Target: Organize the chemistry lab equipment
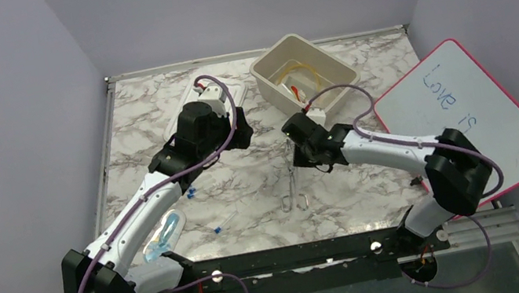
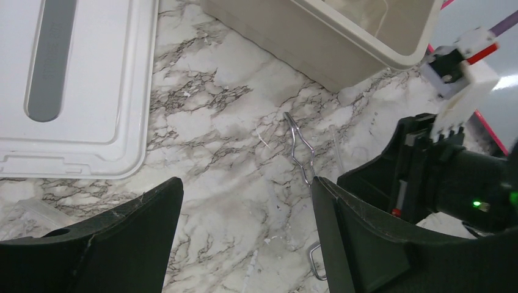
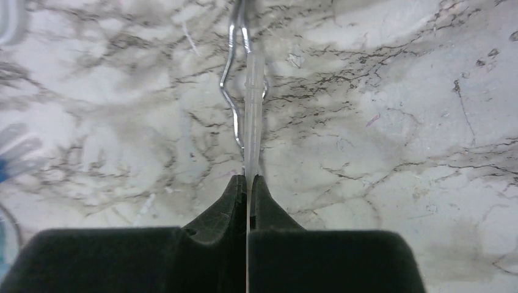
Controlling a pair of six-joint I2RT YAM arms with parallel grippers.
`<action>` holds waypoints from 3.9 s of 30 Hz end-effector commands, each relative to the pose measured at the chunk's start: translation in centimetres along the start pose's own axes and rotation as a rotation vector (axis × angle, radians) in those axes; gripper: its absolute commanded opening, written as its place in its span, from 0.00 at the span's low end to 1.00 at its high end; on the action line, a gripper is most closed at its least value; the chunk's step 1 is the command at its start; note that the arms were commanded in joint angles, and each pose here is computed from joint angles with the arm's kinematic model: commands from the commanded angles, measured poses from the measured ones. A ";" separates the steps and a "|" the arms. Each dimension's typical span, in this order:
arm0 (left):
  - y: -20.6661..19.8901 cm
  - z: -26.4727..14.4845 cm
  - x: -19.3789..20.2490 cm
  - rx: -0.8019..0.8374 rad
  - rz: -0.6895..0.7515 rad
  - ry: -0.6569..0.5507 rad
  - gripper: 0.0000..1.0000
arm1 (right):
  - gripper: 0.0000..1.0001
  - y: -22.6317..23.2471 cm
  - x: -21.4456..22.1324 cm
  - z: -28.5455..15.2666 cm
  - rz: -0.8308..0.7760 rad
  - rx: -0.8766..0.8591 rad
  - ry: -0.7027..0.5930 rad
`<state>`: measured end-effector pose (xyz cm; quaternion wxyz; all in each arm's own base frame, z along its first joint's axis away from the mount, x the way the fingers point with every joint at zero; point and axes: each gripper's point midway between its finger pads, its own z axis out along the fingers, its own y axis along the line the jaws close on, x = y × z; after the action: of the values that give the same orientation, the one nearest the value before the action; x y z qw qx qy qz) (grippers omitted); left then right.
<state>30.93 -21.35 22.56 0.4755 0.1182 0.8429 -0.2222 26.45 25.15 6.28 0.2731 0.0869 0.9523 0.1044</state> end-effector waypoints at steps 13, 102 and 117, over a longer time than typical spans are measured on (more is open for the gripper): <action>1.7 -1.4 -1.3 -0.087 -0.025 -0.085 0.80 | 0.01 5.4 -13.1 -13.0 -0.266 -0.317 -0.481; 3.2 -2.2 -2.2 -0.139 -0.093 -0.151 0.81 | 0.60 -0.7 -2.2 -1.7 -0.215 0.036 -0.099; 2.9 -1.6 -1.7 -0.118 -0.098 -0.124 0.82 | 0.61 1.1 0.8 3.2 -0.296 0.024 0.041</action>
<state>31.56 -17.97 23.84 0.5185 0.0411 0.8310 -0.1975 26.72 25.27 2.93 0.2570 -0.0494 0.9644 0.0393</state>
